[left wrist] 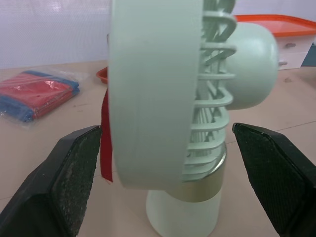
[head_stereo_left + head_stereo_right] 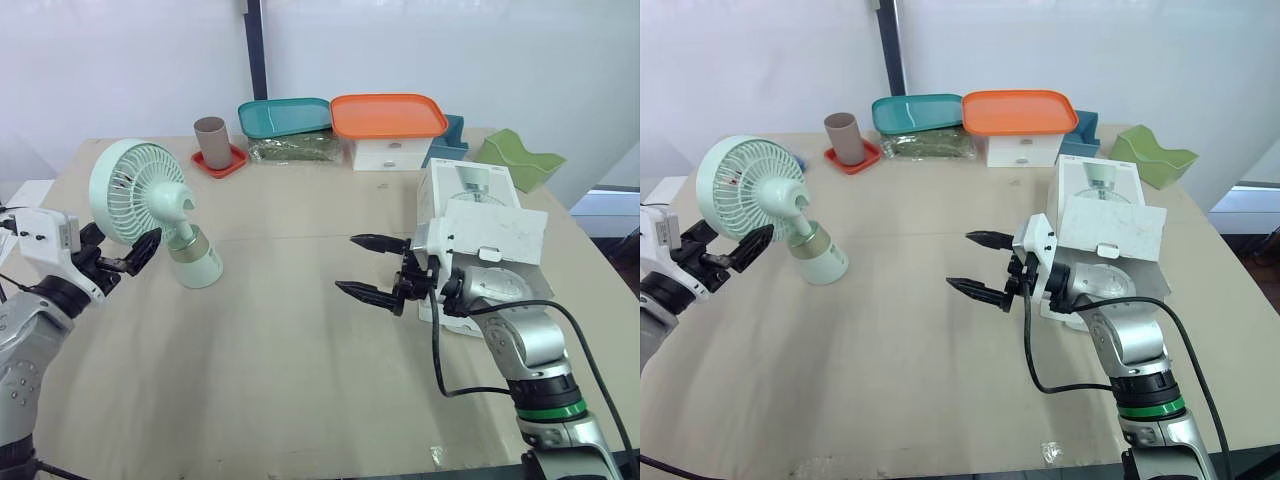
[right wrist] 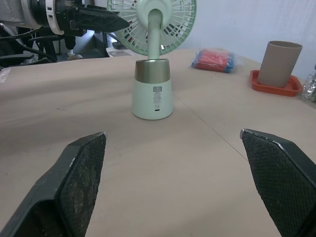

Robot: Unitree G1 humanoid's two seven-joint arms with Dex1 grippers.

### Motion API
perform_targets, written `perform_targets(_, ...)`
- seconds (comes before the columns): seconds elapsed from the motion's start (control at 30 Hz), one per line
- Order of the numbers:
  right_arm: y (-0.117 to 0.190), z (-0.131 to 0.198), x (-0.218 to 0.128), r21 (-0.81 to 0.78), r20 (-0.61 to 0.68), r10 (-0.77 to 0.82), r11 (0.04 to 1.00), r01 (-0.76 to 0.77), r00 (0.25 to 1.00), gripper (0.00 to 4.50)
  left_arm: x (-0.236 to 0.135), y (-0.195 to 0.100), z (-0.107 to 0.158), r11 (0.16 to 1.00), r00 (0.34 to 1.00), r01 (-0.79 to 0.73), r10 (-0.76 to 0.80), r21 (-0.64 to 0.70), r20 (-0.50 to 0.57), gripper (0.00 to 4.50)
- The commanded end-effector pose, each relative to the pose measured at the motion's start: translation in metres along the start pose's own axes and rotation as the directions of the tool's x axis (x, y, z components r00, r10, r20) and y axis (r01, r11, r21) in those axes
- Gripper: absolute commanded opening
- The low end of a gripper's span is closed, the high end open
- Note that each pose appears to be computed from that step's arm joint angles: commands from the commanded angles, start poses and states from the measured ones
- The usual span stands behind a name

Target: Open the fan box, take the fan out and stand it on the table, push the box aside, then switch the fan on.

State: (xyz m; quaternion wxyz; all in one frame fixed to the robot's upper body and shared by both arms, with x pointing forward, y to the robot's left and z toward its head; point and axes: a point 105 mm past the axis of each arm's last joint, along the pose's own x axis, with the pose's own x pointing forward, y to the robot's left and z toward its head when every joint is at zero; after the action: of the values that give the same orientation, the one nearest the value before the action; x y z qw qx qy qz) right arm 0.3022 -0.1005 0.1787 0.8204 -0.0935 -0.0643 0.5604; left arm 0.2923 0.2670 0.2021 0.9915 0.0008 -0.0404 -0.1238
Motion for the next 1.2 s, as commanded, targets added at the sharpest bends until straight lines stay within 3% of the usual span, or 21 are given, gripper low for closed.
perform_targets(0.03,0.0,0.011,-0.001,-0.039,0.033,-0.004,0.999,0.005,0.999,4.45,0.003,-0.002,0.013,0.999,0.998,0.035,-0.036,0.039,0.043,4.5)
perform_targets(0.13,0.0,0.011,0.0,-0.039,0.032,-0.004,0.999,0.006,0.999,4.45,0.006,-0.005,0.016,0.997,0.996,0.072,-0.074,0.039,0.05,4.5)
perform_targets(0.23,0.0,0.011,0.0,-0.04,0.032,-0.007,0.999,0.009,0.999,4.5,0.007,-0.006,0.015,0.994,0.995,0.091,-0.093,0.057,0.036,3.86)
perform_targets(0.47,0.0,0.012,-0.001,-0.04,0.03,-0.013,0.999,0.014,0.999,4.5,0.01,-0.003,0.017,0.993,0.996,0.081,-0.084,0.084,0.04,3.86)
perform_targets(0.7,-0.001,0.013,-0.001,-0.043,0.029,-0.018,0.999,0.019,0.999,4.5,0.014,0.0,0.017,0.991,0.996,0.064,-0.07,0.114,0.05,1.9)
perform_targets(1.07,0.0,0.016,0.001,-0.046,0.029,-0.006,0.999,0.008,1.0,4.5,0.015,-0.009,0.023,0.991,0.99,0.086,-0.096,0.102,0.102,1.9)
perform_targets(1.2,0.005,0.02,0.005,-0.034,0.036,0.01,0.999,-0.009,0.999,4.5,0.016,-0.031,0.03,0.984,0.977,0.151,-0.163,0.09,0.136,1.9)
